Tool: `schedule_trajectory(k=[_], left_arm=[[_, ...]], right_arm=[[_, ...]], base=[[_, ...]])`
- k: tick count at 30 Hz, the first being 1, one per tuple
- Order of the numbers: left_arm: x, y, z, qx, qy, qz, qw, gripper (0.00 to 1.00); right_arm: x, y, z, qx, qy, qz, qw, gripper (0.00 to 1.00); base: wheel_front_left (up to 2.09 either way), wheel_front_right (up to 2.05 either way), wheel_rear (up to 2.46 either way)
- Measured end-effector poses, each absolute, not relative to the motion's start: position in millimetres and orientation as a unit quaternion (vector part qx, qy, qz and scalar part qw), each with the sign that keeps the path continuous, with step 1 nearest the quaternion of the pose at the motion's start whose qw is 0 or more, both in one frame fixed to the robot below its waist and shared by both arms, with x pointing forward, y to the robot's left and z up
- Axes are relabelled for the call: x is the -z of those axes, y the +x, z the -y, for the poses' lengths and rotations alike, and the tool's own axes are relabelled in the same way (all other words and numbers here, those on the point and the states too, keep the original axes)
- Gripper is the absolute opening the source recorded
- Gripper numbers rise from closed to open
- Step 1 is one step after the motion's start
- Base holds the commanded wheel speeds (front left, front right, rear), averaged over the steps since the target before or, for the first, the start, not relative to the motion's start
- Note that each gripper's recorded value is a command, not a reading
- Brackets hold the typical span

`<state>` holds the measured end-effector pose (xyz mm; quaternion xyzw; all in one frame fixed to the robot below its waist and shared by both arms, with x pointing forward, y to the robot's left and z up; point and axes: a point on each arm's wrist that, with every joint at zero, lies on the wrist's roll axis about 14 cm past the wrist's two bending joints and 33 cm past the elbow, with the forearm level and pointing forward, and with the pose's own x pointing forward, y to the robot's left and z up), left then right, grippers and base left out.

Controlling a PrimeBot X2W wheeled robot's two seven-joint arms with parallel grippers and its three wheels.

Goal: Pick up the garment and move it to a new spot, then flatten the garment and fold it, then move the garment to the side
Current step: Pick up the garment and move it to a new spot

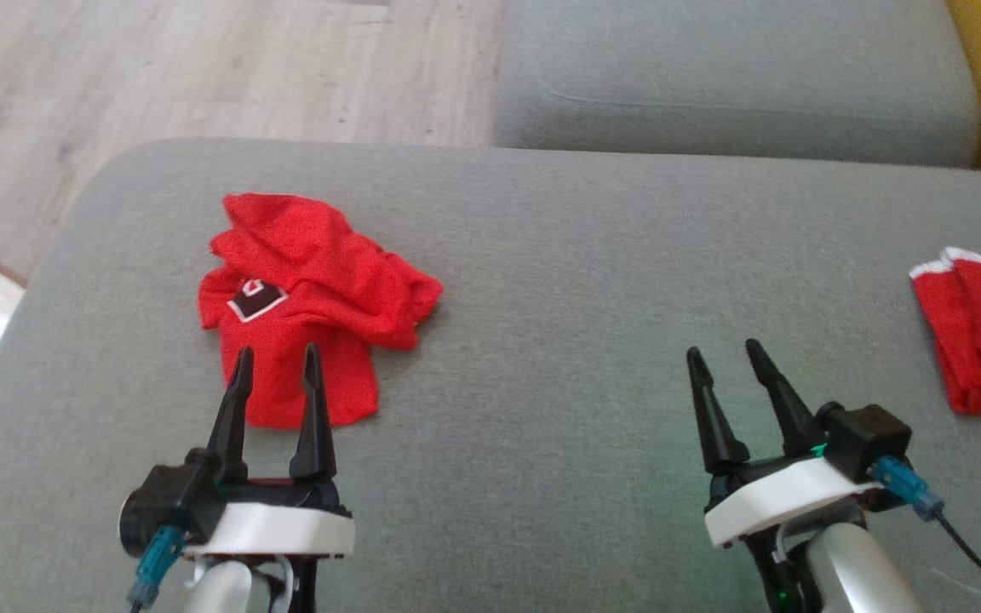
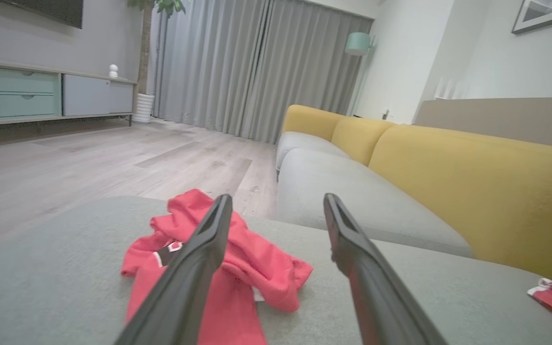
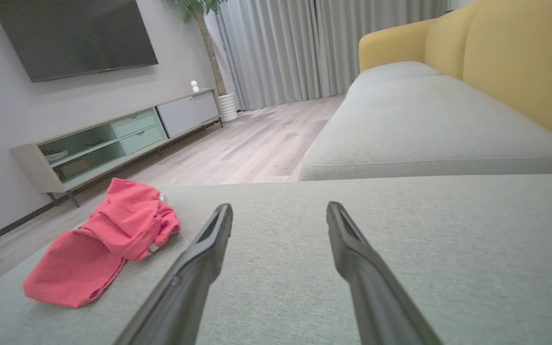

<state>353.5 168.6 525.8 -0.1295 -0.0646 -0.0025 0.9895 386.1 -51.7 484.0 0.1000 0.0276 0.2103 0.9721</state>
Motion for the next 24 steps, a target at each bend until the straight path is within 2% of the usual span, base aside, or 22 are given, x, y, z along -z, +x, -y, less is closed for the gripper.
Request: schedule_trajectory(k=[9,17,24], left_arm=[[-521,330,-207,-0.058,-0.122,0.067,0.989,1.00],[-507,337,-215,-0.063,-0.104,0.045,0.992,1.00],[-480,375,-209,-0.013,-0.053,-0.027,0.998,1.00]], right_arm=[[-479,369,3,-0.283,0.104,-0.045,0.952,1.00],[-468,373,8,-0.274,0.110,-0.059,0.954,1.00],[-455,388,25,-0.245,0.112,-0.070,0.961,1.00]], base=[[0.00,0.00,0.00],[0.00,0.00,0.00],[0.00,0.00,0.00]])
